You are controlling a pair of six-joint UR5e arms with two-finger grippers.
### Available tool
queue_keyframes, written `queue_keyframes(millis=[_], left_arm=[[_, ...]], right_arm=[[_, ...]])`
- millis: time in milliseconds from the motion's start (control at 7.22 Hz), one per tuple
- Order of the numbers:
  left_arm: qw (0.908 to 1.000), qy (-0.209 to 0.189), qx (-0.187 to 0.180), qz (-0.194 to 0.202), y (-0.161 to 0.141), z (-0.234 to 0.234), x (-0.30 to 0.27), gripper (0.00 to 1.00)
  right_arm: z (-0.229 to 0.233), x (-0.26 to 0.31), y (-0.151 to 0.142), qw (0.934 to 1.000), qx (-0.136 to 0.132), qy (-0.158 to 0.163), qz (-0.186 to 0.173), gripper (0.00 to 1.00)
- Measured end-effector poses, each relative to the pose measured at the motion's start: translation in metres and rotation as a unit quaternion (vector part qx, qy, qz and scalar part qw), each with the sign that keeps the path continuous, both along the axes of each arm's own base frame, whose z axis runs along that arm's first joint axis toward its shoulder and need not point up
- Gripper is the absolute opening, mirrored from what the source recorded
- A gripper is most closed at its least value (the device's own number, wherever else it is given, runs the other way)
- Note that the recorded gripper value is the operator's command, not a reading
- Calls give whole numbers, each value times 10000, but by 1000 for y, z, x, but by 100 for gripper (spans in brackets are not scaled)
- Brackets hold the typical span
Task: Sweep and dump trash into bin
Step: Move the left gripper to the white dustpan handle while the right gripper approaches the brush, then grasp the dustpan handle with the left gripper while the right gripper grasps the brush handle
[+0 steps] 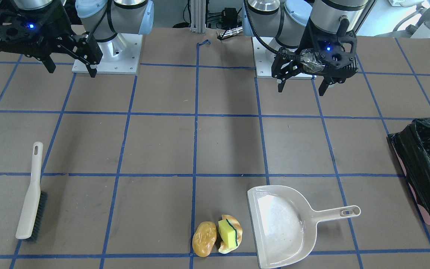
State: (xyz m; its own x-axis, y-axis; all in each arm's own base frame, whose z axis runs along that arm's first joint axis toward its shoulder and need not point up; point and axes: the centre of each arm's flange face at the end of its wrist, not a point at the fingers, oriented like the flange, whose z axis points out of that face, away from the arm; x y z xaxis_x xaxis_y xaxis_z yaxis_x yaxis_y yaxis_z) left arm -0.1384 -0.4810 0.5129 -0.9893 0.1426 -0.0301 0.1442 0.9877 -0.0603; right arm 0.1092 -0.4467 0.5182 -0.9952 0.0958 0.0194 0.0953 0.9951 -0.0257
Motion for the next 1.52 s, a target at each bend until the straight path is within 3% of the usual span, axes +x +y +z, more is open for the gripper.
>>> queue_keyframes(millis=[554,969,1108,1246,1523], left_arm=[[9947,-12,166,-1013,-21,-33,36,100],[9769,-59,239,-2122,-45,-92,88,100],[9679,-63,232,-2501,-55,-109,118,100],[9523,-90,226,-3042,-65,-122,137,100],[9019,-259,102,-4310,-91,-146,154,98]], right_arm=[[-11,-37,-10,9981,203,296,500,100],[-46,-122,-48,9952,422,192,859,100],[-63,-145,-69,9942,329,241,992,100],[-81,-158,-86,9934,286,252,1079,100],[-127,-170,-112,9926,398,168,1136,100]])
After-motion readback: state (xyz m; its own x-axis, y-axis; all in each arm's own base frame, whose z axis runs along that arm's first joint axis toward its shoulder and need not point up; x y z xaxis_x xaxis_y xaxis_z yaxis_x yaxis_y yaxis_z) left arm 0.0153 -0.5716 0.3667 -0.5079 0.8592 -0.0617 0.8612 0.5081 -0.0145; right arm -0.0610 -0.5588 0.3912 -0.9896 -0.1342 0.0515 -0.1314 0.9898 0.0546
